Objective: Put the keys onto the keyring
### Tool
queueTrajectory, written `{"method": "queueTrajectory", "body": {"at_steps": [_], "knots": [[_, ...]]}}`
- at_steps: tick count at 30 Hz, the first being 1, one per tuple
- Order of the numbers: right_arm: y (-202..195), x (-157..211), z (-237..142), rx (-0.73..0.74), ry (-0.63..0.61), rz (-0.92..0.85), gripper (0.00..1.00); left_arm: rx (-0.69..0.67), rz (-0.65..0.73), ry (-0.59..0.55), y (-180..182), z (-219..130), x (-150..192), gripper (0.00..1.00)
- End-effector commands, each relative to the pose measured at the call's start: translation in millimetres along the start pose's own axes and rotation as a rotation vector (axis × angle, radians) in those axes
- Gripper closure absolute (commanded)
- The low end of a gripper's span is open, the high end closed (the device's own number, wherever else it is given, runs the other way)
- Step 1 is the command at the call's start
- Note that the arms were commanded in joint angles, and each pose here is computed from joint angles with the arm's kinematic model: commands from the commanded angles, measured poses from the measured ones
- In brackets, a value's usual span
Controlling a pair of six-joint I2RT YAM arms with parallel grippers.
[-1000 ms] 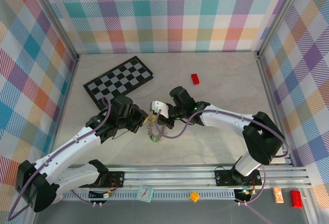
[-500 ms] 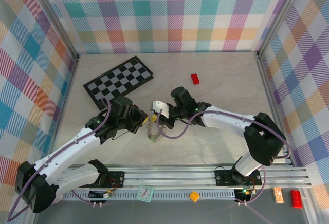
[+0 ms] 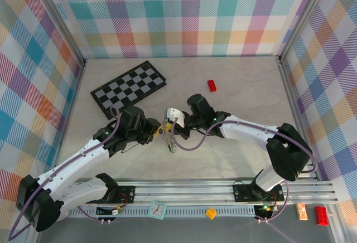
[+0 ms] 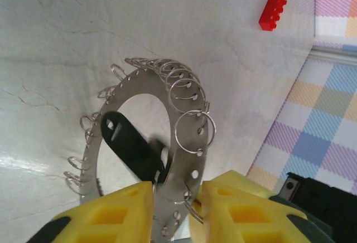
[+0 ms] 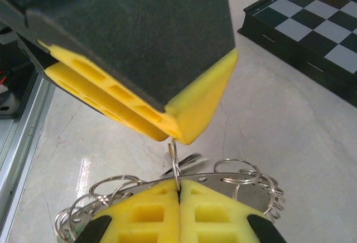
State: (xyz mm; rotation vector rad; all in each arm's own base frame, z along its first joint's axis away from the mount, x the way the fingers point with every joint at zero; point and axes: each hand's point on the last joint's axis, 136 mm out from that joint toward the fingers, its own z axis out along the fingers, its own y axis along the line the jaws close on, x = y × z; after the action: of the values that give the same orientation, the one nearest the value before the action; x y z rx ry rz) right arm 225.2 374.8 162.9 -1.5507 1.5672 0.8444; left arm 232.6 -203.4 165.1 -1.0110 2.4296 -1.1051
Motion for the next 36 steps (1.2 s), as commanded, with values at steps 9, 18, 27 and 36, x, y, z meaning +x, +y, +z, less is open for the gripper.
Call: {"method": "queueTrajectory", "body": {"at_steps": [9,18,27,36], "knots": [[-1.1,-21.6,-17.3,-0.006,-0.115,-0.020,1.00,-0.054,0.474,-0.337,-9.6,-62.9,-48.8,0.46],[5.1,-22.0,-27.6,-0.052,-0.144,-0.030,1.00,0.009,1.485,-0.302,-30.5,-60.3,-24.7,0.51],[15.7,-22.5,-35.1,-0.095,-0.146,-0.051,1.00,0.280,1.966,-0.254,-31.8,-49.1,21.1,0.59],[26.1,-21.8,-41.4,-0.137,-0.125,-0.069,1.00,0.440,1.986,-0.068,-40.7,-26.6,47.2,0.63]]}}
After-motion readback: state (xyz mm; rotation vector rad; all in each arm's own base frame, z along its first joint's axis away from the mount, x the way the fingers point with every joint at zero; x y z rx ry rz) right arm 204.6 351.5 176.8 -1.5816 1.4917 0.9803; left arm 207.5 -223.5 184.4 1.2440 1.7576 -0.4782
